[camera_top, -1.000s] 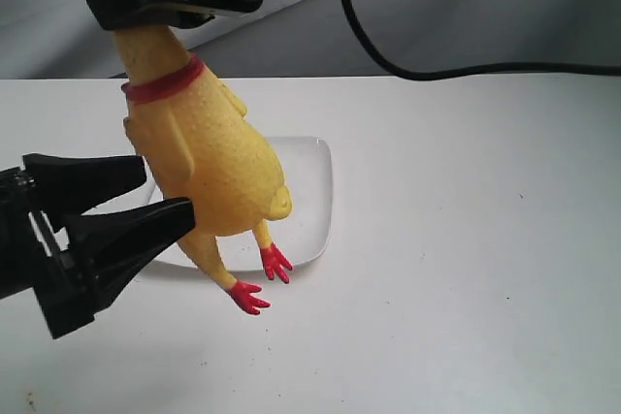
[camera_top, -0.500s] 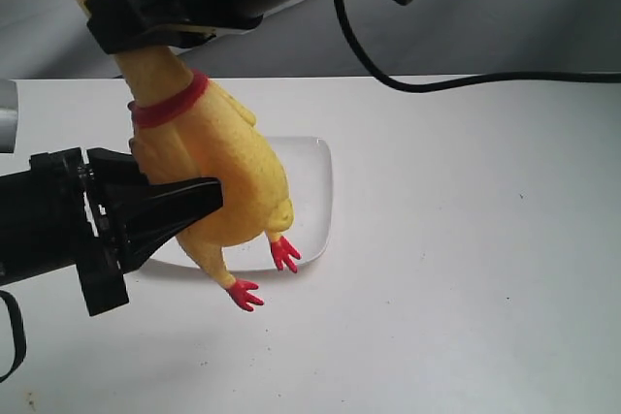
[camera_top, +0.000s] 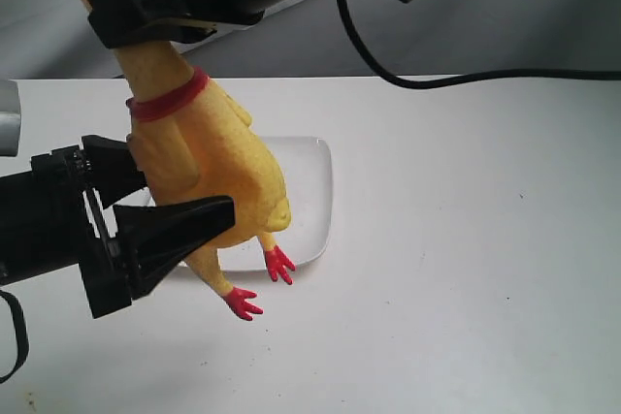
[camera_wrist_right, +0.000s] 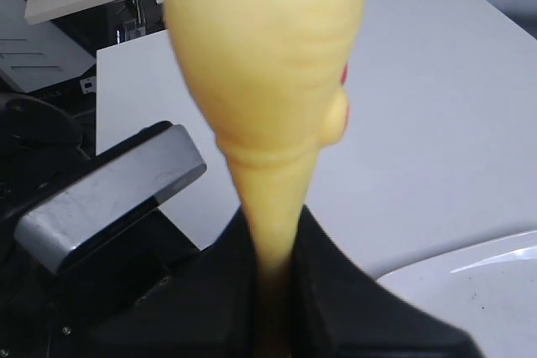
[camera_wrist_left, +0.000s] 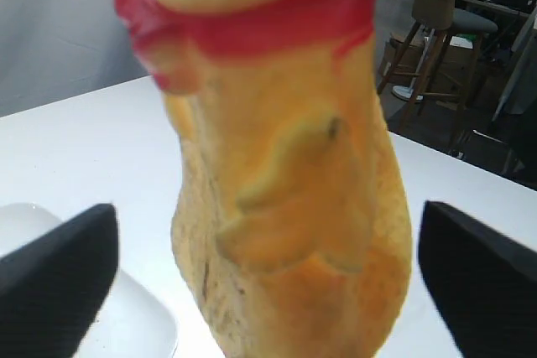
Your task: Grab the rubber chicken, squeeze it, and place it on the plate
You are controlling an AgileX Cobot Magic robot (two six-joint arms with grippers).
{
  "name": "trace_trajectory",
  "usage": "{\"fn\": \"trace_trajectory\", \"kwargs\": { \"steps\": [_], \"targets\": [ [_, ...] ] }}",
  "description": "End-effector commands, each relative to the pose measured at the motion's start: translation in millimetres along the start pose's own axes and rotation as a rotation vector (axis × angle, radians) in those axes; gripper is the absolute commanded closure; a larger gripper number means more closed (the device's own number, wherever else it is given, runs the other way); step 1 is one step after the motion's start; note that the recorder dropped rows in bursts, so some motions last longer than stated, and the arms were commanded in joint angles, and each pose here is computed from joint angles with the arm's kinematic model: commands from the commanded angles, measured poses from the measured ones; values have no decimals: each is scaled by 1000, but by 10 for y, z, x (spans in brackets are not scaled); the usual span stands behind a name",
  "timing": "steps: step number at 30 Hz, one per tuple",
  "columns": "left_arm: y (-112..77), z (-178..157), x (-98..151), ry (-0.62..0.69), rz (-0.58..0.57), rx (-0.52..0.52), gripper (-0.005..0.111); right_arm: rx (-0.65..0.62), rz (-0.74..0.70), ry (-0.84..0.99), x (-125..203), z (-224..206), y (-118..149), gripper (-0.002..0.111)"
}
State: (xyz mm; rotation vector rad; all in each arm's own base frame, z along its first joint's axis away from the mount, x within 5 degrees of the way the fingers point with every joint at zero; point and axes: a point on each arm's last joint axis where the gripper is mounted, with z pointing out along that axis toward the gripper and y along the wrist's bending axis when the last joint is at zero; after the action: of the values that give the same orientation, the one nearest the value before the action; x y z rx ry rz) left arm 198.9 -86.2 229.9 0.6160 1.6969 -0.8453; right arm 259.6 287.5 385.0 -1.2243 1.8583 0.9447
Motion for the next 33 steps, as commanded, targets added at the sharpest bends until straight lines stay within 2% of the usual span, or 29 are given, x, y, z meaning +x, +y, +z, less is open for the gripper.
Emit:
{"fn": "trace_trajectory", "kwargs": {
  "steps": [1,7,9,11,12,13,14,15,20,22,25,28,33],
  "targets": [
    [-6,11,1,-3,-14,3,4,-1,9,-34,-56,-48,34,108],
    [-4,11,-2,-6,-38,2,4,-1,9,-34,-56,-48,34,108],
    [-4,11,-2,-6,-53,2,7,-1,9,-34,-56,-48,34,108],
    [-3,11,-3,-8,-64,0,24,-1,9,-34,-56,-48,34,108],
    [-3,11,-3,-8,-64,0,49,-1,9,-34,-56,-48,34,108],
    [-5,11,-1,-5,-62,2,64,-1,9,-34,-56,-48,34,108],
    [-5,11,0,-4,-61,3,95,-1,11,-34,-56,-48,34,108],
    [-5,11,0,-4,-54,3,106,-1,20,-34,-56,-48,34,108],
    [-3,11,-2,-7,-62,1,105,-1,22,-34,-56,-48,34,108],
    [-6,11,1,-3,-59,4,95,-1,22,-34,-56,-48,34,108],
    [-6,11,1,-3,-57,4,55,-1,22,-34,-56,-48,34,108],
    [-5,11,0,-4,-62,3,2,-1,25,-34,-56,-48,34,108],
    [-3,11,-3,-7,-68,1,4,-1,25,-34,-56,-48,34,108]
  ]
}}
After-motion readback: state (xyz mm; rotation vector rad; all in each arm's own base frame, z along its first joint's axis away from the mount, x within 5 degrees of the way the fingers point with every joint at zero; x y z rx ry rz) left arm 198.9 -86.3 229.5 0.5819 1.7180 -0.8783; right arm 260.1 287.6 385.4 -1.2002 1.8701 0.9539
